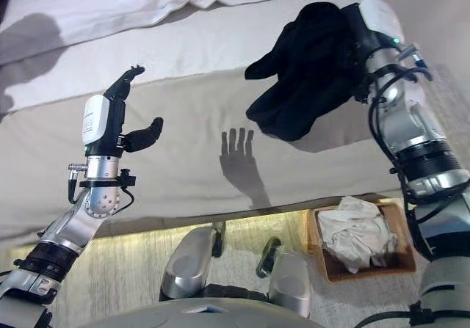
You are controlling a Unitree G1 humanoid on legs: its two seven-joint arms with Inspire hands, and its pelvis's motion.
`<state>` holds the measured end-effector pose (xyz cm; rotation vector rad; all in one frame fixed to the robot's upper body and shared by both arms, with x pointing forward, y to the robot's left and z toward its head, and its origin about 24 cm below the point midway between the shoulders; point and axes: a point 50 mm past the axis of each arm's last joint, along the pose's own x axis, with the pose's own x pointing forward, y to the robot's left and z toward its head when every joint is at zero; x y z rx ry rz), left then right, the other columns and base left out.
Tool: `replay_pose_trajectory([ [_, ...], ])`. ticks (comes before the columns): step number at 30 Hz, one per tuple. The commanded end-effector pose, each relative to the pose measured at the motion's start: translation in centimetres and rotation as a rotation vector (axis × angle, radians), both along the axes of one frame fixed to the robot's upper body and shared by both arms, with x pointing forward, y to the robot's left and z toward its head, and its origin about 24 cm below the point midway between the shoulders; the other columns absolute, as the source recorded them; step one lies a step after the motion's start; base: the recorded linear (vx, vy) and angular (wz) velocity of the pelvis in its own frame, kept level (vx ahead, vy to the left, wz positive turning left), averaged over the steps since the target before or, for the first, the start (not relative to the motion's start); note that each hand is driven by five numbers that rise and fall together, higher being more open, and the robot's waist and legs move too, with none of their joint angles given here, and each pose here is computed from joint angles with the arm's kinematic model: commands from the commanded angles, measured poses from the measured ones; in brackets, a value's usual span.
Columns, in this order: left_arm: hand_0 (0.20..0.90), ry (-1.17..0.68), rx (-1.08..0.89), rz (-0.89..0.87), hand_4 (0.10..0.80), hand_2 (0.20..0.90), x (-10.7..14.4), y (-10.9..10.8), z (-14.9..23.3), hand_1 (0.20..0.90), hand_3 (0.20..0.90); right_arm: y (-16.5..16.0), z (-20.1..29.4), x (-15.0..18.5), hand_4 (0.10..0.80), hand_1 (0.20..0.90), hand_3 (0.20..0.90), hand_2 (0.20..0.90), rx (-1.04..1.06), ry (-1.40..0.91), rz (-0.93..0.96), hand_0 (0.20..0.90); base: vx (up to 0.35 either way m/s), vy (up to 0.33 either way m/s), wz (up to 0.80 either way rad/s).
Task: Pick up the clothes from the bed and place them into the basket
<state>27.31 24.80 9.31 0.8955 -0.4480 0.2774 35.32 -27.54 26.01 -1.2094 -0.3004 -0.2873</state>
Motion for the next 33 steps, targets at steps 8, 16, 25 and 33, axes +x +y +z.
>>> replay_pose_trajectory([
  [8, 0.900, 0.078, -0.026, 0.025, 0.800, 0.900, -1.0, 1.1, -2.7, 0.900, 0.900, -5.2, 3.4, -5.2, 0.100, 0.300, 0.200, 0.300, -0.029, -0.186, -0.074, 0.300, -0.010, -0.058, -0.32],
  [16, 0.900, 0.087, -0.021, 0.011, 0.800, 0.900, -1.4, 1.0, -3.7, 0.900, 0.900, -7.8, 1.8, -7.7, 0.100, 0.300, 0.200, 0.300, 0.004, -0.152, -0.153, 0.300, -0.043, -0.025, -0.32],
  [25, 0.900, 0.080, -0.012, -0.031, 0.800, 0.900, -1.0, 0.4, -3.5, 0.900, 0.900, -10.4, -3.0, -8.6, 0.100, 0.300, 0.200, 0.300, 0.093, 0.037, -0.234, 0.300, -0.062, -0.022, -0.19],
  [33, 0.900, 0.117, -0.009, -0.040, 0.800, 0.900, -0.7, 0.2, -3.7, 0.900, 0.900, -12.5, -8.8, -9.0, 0.100, 0.300, 0.200, 0.300, 0.237, 0.243, -0.305, 0.300, -0.035, -0.024, -0.16],
])
